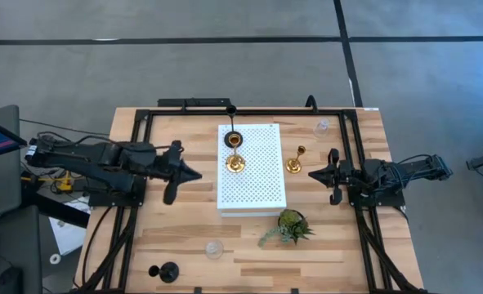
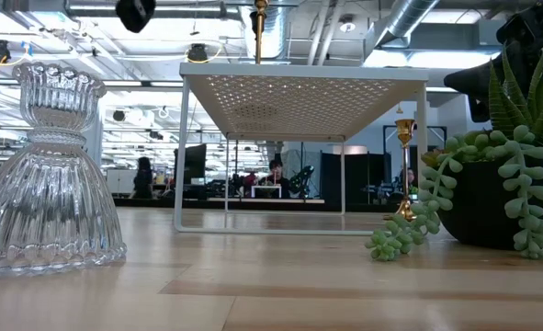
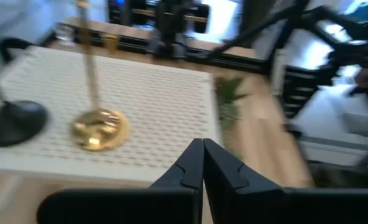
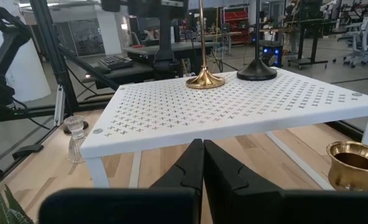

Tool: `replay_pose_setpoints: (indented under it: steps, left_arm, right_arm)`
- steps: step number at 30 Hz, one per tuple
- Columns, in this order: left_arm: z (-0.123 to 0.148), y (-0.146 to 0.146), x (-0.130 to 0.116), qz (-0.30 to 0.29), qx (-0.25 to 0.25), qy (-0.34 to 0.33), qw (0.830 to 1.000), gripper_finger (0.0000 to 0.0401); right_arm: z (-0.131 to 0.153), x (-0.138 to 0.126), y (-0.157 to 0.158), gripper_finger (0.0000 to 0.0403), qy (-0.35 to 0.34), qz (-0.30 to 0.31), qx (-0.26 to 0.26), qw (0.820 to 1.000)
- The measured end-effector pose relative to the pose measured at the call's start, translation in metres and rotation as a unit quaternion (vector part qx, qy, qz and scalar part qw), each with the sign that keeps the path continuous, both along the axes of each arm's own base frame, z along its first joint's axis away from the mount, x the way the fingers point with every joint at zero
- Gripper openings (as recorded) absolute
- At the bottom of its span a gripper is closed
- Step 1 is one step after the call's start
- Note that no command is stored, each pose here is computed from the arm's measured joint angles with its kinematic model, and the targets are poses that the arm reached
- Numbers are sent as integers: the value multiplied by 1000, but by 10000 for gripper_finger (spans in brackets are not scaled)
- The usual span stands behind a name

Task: Pick & Place candle stick holders
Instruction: Put the black candle holder on the shelf

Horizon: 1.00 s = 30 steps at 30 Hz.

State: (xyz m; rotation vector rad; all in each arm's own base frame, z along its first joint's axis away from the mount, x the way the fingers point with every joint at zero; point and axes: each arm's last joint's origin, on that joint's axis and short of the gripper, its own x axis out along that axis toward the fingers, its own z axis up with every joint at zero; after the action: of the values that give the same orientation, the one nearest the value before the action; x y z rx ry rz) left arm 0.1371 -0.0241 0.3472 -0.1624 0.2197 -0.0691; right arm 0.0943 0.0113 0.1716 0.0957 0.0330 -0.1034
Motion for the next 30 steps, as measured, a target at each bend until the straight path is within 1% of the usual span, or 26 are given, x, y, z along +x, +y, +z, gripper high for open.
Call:
replay_pose_setpoints:
  steps: [4,6,10,12,14,16,21,27,30]
  left_arm:
    - [2,-6,-6,-20,-56,0,998,7]
    - [3,-9,-8,-37,-100,4,994,5]
    - [2,-17,-10,-103,-195,38,975,6]
    - [2,-21,-10,-133,-227,57,963,7]
    - [1,-23,-10,-145,-257,73,953,7]
    - [2,-25,-10,-165,-271,83,945,5]
    - [1,-29,-11,-222,-284,106,927,7]
    - [2,-30,-9,-225,-291,107,924,13]
    - [2,-31,-7,-217,-321,120,914,9]
  right_arm:
    - [0,0,0,1,0,0,0,1000]
    - [0,0,0,1,0,0,0,1000]
    - [0,0,0,1,0,0,0,1000]
    - [0,0,0,1,0,0,0,1000]
    - [0,0,0,1,0,0,0,1000]
    - [0,0,0,1,0,0,0,1000]
    - [0,0,0,1,0,0,-5,1000]
    - [0,0,0,1,0,0,-6,1000]
    - [0,0,0,1,0,0,-6,1000]
